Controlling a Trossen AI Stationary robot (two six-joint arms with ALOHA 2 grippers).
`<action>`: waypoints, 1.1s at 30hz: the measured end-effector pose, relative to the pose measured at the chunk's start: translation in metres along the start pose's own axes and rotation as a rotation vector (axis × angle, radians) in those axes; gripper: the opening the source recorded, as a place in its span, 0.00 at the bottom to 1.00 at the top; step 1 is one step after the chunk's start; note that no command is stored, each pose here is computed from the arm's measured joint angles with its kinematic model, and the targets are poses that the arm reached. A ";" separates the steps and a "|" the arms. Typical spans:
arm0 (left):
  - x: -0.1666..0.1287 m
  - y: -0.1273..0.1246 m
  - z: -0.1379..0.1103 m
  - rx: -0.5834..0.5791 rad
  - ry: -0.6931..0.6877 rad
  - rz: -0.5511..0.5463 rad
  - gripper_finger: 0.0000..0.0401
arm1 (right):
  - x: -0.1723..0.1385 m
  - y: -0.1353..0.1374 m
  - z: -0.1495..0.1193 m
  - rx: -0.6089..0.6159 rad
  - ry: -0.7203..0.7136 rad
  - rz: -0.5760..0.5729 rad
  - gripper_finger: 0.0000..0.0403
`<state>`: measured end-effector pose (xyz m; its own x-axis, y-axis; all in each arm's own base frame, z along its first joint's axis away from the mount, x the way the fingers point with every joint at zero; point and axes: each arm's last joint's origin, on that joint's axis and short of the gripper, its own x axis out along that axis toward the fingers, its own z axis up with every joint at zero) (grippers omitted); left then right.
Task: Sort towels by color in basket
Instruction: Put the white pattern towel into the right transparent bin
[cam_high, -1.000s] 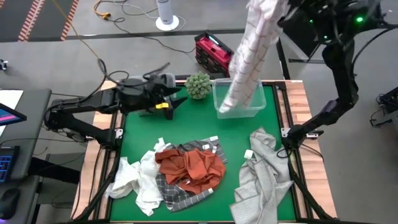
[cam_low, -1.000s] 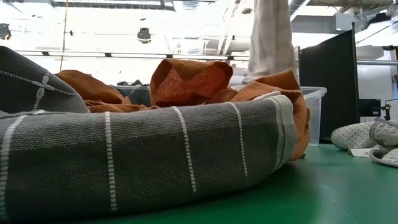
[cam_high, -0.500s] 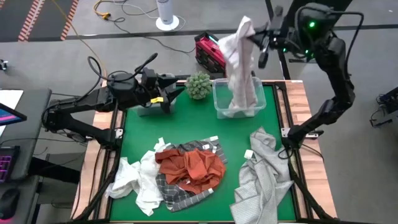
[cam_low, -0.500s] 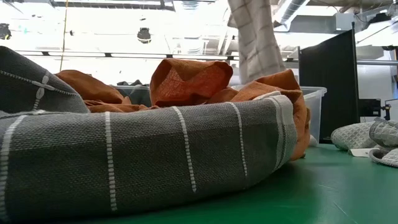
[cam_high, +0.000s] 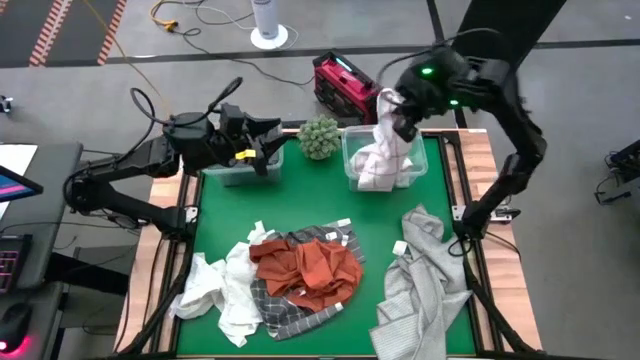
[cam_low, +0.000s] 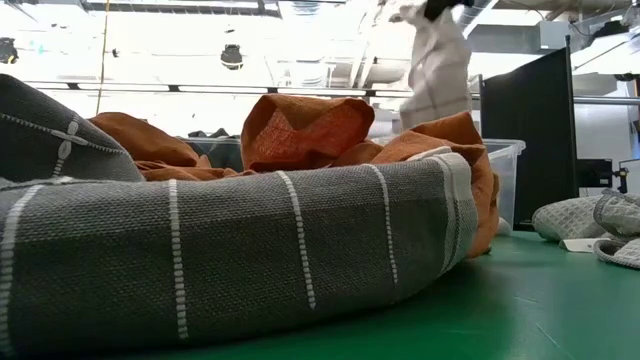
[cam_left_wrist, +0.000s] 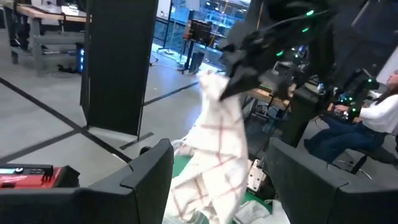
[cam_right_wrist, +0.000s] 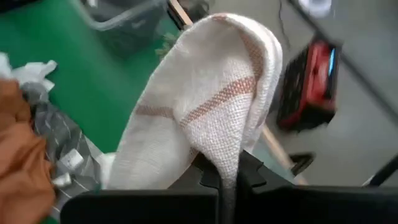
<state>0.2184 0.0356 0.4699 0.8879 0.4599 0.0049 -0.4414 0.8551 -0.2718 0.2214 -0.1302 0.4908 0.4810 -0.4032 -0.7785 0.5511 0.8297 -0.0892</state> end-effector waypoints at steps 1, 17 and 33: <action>-0.001 0.000 0.001 -0.001 -0.001 -0.008 0.62 | 0.008 -0.002 0.003 0.049 0.012 -0.006 0.07; -0.028 0.006 0.011 -0.088 0.034 -0.077 0.62 | 0.135 -0.029 -0.031 0.431 0.486 -0.141 0.07; -0.028 0.004 0.004 -0.072 0.126 -0.167 0.62 | 0.219 -0.003 -0.077 0.658 0.578 0.008 0.08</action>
<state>0.1916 0.0271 0.4722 0.9590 0.2762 -0.0631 -0.2807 0.8957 -0.3449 0.2727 -0.1913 0.2725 0.1638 0.0088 -0.9865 0.9166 0.3684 0.1555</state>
